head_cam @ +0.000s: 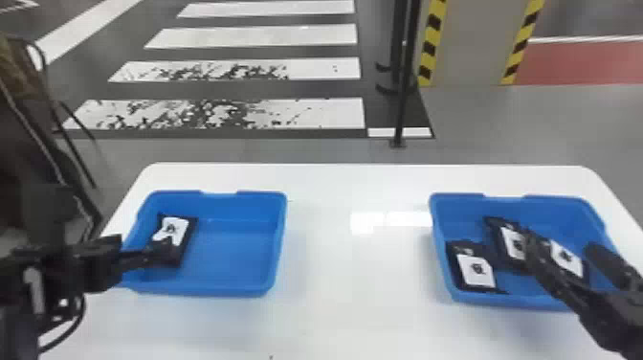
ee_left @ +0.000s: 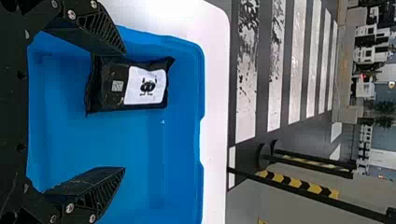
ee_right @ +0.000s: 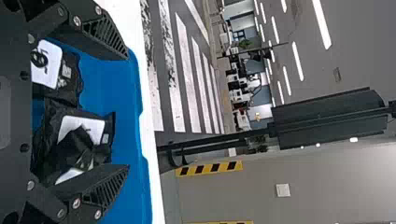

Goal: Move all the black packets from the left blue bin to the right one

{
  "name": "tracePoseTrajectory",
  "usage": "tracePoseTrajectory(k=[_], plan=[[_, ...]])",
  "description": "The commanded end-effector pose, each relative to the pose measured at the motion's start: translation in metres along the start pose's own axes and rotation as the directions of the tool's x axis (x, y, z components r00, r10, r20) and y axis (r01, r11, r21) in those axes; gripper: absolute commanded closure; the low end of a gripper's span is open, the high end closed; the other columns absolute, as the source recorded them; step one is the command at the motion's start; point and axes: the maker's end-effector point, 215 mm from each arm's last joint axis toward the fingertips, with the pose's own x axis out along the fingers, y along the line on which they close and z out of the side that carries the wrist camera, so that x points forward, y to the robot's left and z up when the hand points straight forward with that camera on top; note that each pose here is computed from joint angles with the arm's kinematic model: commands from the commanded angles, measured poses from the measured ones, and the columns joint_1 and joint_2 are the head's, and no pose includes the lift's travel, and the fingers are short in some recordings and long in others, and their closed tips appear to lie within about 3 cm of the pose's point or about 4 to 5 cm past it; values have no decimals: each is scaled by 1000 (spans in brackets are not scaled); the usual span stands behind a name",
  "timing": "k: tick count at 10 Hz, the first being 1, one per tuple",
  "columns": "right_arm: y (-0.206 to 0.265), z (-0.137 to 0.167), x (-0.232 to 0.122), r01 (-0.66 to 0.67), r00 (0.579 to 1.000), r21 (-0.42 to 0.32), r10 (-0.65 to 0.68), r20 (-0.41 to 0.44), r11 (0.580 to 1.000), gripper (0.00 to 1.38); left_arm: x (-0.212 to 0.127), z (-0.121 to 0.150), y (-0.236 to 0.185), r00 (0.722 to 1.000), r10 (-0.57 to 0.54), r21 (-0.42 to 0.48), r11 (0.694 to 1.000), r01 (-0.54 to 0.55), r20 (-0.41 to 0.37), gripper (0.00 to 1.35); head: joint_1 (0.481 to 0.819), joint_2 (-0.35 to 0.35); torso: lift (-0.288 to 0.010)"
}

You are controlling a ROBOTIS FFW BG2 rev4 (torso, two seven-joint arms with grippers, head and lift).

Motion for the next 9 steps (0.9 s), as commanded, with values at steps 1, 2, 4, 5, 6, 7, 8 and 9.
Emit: tracePoseTrajectory(k=[1,2,4,5,6,7,8,9], plan=[[37,-10,-13,-56,998,59,57,-8,997,153,12,2,11,1000,23,-5,1000,-23,-17,171,695,119,-140],[59,-19,-20,-91,995,116,93,-17,989,153,22,5,14,999,31,-5,999,-32,-35,171,695,140,-140],[80,-30,-22,-131,990,171,138,-25,976,154,49,1,14,996,30,-7,999,-31,-89,173,695,215,-140],[82,-35,-22,-136,989,185,144,-32,973,154,55,-1,15,992,42,-7,999,-43,-115,174,695,231,-140],[82,-38,-24,-139,988,195,149,-34,971,154,63,-6,14,989,45,-13,999,-47,-141,173,695,232,-140],[88,-44,-24,-146,986,216,159,-44,965,154,73,-11,9,986,35,-10,999,-37,-165,174,695,236,-140],[92,-47,-24,-153,985,236,168,-45,960,154,78,-16,7,981,36,-6,999,-37,-192,174,695,235,-140],[94,-50,-24,-154,984,250,172,-50,956,154,84,-16,3,978,31,-3,999,-33,-206,174,695,235,-140]])
